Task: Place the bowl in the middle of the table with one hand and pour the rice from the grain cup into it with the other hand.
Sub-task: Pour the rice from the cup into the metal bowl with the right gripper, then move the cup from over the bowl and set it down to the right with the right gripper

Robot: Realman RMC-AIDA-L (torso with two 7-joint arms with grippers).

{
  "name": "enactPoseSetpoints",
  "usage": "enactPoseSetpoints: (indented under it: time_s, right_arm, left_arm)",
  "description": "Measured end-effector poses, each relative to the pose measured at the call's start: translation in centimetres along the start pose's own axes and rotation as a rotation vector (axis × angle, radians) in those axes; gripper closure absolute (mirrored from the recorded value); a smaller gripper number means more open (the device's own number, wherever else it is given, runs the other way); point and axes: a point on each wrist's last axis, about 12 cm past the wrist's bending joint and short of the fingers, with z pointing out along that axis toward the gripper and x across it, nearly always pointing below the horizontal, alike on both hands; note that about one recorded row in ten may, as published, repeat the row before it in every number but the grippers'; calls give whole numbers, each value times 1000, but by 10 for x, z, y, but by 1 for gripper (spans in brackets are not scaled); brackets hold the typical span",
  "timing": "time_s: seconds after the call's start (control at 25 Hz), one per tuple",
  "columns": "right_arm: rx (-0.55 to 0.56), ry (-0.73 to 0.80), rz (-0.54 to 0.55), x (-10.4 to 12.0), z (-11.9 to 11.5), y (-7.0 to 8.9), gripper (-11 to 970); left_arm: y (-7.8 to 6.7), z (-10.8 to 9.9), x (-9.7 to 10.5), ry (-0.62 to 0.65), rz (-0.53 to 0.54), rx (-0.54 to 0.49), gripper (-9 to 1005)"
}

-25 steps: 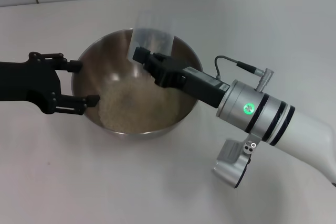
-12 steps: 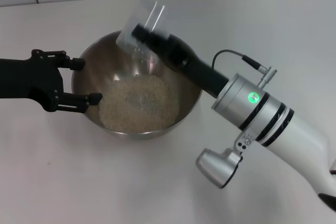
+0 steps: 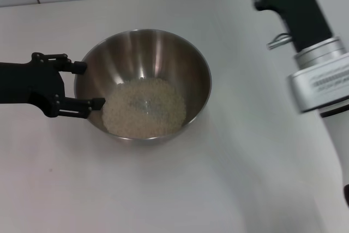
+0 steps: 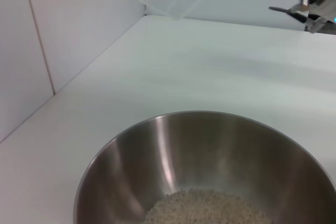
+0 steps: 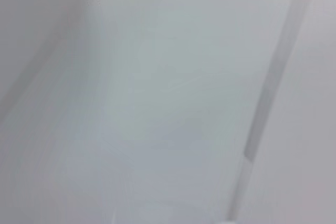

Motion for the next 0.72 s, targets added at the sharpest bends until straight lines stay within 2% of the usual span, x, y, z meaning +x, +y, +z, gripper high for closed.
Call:
enactPoseSetpoints:
  time_s: [0.04,0.12,0.16,0.2,0.28,0.32,0.44,0.52,0.72]
  right_arm:
    - [0,0,0,0,0,0,928]
    - [2,111,74,22,-4,-16,926]
    - [2,111,74,22,-4,-16,925]
    - [-26,194,93,34,-3,-18,924]
    - [-47,242,99,41,-2,-19,922]
    - [-82,313,106,50,1,-18,921]
    - [-120,373,113,57,5,-15,918]
    - [-199,434,112,62,11,-8,916]
    - [-261,486,126,65,18,4,912]
  left_arm:
    - [0,0,0,0,2,0,134]
    - [0,0,0,0,3,-1,134]
    - [0,0,0,0,4,-2,134]
    - [0,1,1,-1,3,-1,134]
    - [0,1,1,-1,2,-2,134]
    - [0,2,0,-2,3,0,134]
    - [0,2,0,-3,5,1,134]
    - [0,3,-1,-2,8,3,134]
    - [0,5,-2,0,13,8,134]
